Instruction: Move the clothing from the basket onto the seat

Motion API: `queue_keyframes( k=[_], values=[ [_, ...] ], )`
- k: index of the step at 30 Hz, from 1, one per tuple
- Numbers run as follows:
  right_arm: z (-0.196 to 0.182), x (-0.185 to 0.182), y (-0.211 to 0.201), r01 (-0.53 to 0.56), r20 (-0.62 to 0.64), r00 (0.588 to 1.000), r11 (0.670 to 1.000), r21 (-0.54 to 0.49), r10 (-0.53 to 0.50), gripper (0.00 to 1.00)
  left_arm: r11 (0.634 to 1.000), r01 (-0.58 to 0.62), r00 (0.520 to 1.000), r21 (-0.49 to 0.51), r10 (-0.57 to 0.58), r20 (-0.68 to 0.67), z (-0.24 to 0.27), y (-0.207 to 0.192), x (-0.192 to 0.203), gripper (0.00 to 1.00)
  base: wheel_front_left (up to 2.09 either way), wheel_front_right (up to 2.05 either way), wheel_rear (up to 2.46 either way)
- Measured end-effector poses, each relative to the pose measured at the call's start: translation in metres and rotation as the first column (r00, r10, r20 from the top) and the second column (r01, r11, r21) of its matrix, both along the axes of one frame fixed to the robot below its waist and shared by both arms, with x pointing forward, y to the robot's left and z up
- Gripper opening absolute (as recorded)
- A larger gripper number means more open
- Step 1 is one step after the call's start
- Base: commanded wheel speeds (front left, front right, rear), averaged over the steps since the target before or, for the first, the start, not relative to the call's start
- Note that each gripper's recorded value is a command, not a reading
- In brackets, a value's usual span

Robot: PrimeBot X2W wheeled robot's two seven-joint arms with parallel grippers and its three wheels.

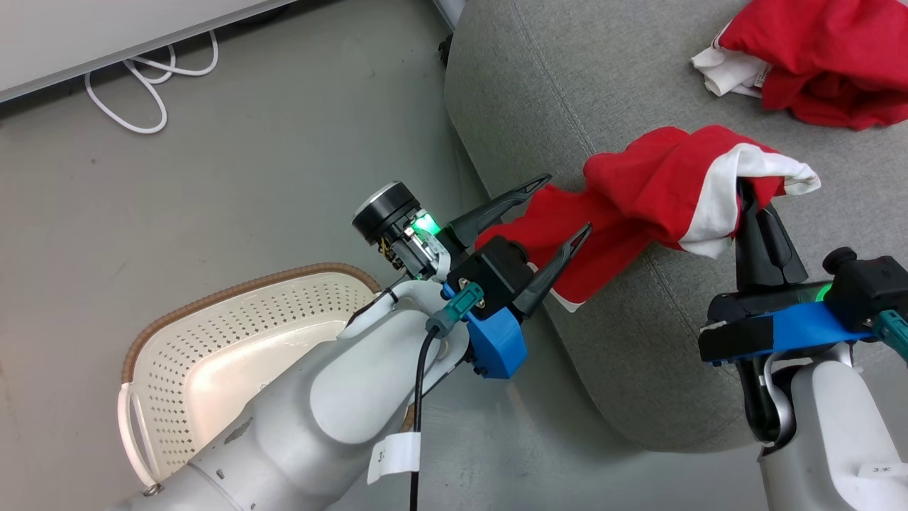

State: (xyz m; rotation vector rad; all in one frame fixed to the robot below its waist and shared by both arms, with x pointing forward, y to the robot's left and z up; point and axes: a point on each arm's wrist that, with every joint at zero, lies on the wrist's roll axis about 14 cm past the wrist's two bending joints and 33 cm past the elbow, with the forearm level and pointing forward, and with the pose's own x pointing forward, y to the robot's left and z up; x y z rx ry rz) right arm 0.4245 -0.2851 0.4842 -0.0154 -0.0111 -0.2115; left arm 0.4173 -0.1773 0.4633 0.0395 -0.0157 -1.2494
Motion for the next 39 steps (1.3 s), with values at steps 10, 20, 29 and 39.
queue_keyframes(
  k=[10, 20, 29, 39],
  values=[
    [0.007, 0.007, 0.007, -0.025, 0.022, 0.999, 1.000, -0.009, 0.025, 0.00, 1.000, -0.006, 1.000, 0.000, 0.006, 0.001, 0.001, 0.003, 0.001, 1.00, 0.00, 0.00, 0.00],
    [0.065, 0.058, 0.007, -0.071, 0.155, 0.983, 0.983, -0.168, 0.097, 0.00, 0.999, -0.032, 0.999, -0.010, 0.031, -0.015, -0.010, 0.007, 0.016, 1.00, 0.00, 0.00, 0.00],
    [0.159, 0.106, -0.038, 0.052, 0.359, 0.929, 0.930, -0.363, 0.088, 0.00, 0.999, -0.033, 0.998, 0.011, 0.033, -0.052, -0.044, 0.011, 0.036, 1.00, 0.00, 0.00, 0.00],
    [0.192, 0.112, -0.134, 0.304, 0.435, 0.896, 0.839, -0.452, -0.090, 0.00, 0.999, -0.033, 0.995, 0.027, 0.035, -0.096, -0.090, 0.014, 0.061, 1.00, 0.00, 0.00, 0.00]
  ],
)
